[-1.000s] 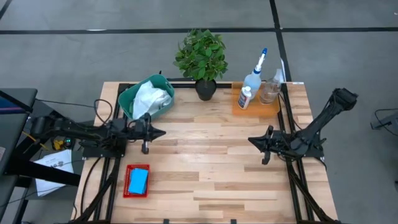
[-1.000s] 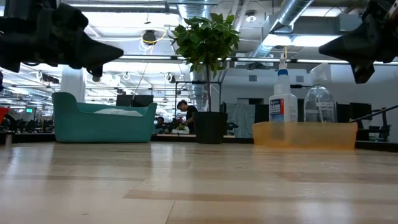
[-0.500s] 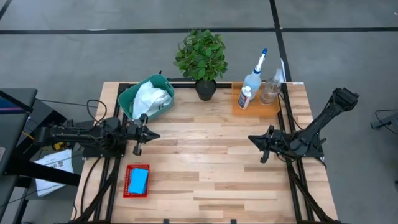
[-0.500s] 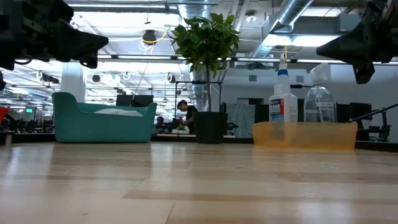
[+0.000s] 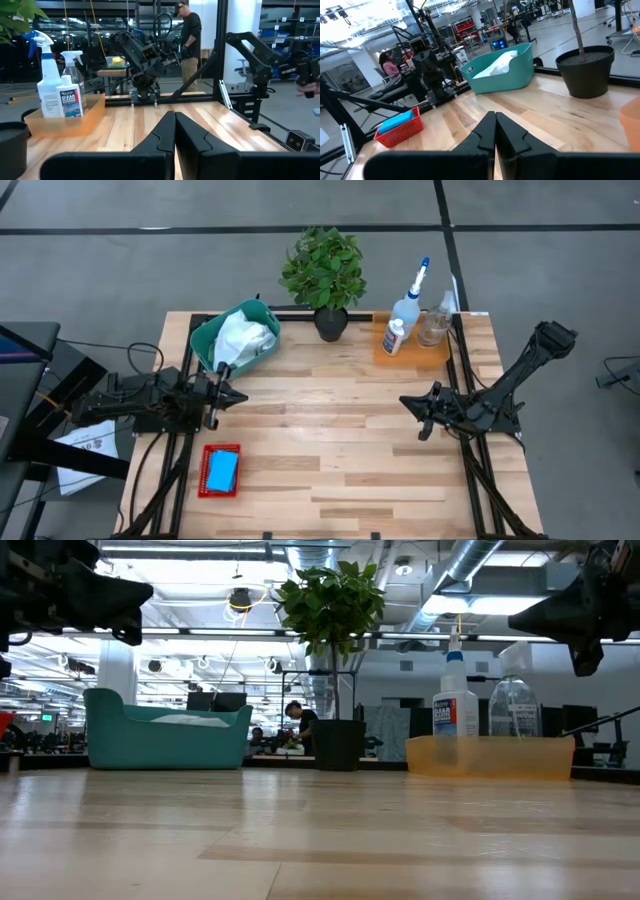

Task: Pick & Place Kitchen Items
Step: Return to Home Position

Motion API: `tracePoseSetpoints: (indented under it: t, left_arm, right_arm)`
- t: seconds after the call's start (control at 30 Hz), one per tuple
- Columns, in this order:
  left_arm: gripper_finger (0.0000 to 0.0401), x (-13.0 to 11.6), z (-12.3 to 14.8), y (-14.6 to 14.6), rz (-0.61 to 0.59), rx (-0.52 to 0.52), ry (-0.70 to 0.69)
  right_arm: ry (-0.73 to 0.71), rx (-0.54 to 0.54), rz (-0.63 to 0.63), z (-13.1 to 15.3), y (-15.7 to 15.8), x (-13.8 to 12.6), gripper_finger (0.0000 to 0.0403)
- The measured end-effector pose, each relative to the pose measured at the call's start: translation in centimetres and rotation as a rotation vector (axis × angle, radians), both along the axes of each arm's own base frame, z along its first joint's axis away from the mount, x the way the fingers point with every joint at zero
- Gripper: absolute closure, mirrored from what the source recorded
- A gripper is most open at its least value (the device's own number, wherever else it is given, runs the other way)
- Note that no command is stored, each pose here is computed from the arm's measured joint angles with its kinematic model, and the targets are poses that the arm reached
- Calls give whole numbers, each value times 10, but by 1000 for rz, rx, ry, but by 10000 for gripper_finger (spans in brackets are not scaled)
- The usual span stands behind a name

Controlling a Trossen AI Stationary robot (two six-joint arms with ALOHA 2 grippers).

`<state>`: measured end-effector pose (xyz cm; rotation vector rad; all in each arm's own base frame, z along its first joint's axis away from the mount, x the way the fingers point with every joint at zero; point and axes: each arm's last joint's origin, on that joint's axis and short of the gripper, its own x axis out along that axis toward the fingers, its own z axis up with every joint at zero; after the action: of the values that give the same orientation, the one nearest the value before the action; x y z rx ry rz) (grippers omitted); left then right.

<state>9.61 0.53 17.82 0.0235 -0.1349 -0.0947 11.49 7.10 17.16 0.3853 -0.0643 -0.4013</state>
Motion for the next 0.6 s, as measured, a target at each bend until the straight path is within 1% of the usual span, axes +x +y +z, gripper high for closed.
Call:
tracePoseSetpoints:
  t: [0.17, 0.43, 0.5, 0.6]
  left_arm:
    - [400, 0, -2, 0, -4, -8, 19]
    - [401, 0, -4, -1, -1, -32, 47]
    - [401, 1, -4, 0, 47, -43, 47]
    - [401, 1, -5, 0, 177, -59, 45]
  right_arm:
    - [-9, 34, -1, -2, 1, 1, 403]
    - [-8, 52, -2, -7, 5, 6, 403]
    - [-8, 48, -1, -8, 7, 7, 403]
    - [-16, 54, -1, -9, 9, 10, 403]
